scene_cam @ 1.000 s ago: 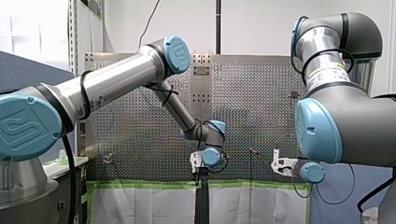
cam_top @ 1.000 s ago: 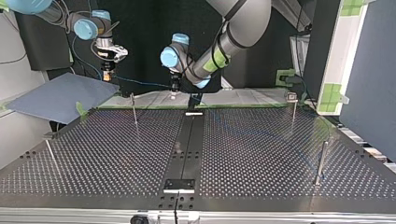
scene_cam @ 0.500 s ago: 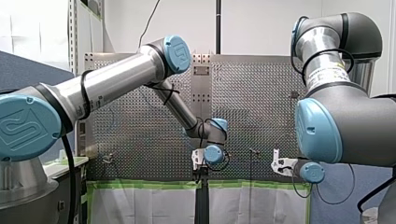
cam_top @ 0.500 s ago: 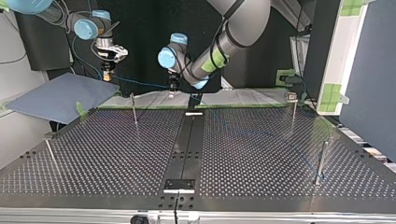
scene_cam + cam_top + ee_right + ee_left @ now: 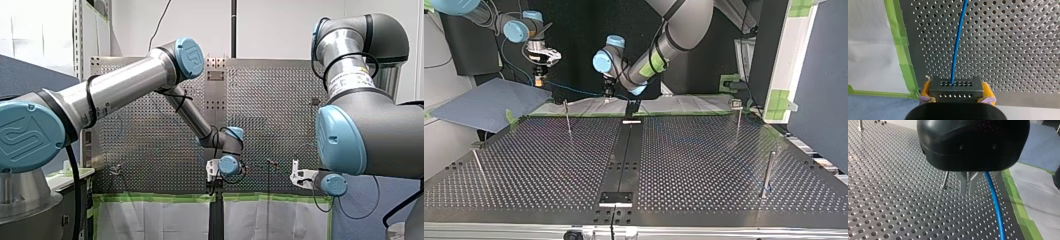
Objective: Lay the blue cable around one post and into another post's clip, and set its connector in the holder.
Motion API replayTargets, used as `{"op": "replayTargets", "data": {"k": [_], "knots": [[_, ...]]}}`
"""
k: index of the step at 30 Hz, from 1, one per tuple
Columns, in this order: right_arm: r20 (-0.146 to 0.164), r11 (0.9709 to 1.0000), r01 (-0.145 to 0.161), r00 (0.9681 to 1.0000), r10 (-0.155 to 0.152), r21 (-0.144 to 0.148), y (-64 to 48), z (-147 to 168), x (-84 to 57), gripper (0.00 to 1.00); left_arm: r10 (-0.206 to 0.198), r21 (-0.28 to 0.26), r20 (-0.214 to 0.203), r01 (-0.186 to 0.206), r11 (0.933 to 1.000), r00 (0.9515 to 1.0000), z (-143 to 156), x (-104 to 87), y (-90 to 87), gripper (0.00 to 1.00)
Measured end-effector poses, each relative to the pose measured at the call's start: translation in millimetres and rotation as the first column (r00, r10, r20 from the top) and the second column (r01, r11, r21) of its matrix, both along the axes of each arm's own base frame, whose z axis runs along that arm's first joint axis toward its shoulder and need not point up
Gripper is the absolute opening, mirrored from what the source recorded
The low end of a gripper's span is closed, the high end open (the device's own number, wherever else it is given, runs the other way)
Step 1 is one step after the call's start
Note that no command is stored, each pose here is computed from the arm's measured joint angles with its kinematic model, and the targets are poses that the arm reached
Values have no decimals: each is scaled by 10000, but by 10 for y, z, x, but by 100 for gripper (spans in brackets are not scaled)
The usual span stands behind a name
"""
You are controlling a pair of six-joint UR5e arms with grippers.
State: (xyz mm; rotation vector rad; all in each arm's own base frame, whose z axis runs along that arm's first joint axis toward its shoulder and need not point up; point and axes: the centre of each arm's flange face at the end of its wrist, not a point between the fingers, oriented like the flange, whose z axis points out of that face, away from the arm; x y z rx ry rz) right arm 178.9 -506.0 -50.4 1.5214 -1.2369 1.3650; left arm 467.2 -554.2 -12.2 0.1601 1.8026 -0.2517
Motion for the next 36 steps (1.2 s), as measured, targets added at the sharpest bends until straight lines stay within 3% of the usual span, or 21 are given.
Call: {"op": "replayTargets", "data": {"k": [7,9,11,12,15,16,20,28,36], "knots": [[0,10000,-27,10000,27,-14,2,3,14,0,16,-8,-12,-16,10000,10000,-1,2,4,2],[0,10000,-27,10000,27,-16,1,4,14,0,5,-13,-14,-5,10000,10000,-1,2,3,8],[0,10000,-28,10000,28,-19,1,4,14,0,1,-16,-22,-1,10000,10000,-2,1,3,20],[0,10000,-29,10000,29,-18,1,4,15,0,3,-12,-29,-3,10000,10000,-3,1,5,36],[0,10000,-29,10000,29,-17,2,3,15,0,25,36,-87,-24,10000,10000,-6,-2,15,43],[-1,10000,-27,10000,27,-17,2,3,15,0,35,86,-133,-34,10000,9999,-11,-13,19,52],[-4,10000,-2,10000,2,-18,0,3,11,0,132,310,-307,-122,9994,9994,-24,-60,33,65],[-6,10000,18,10000,-18,-23,-5,3,5,0,202,697,-652,-156,9974,9977,-30,-133,61,68],[-8,10000,48,10000,-48,-25,-8,3,-3,0,146,768,-666,-95,9970,9977,81,-211,67,68]]}}
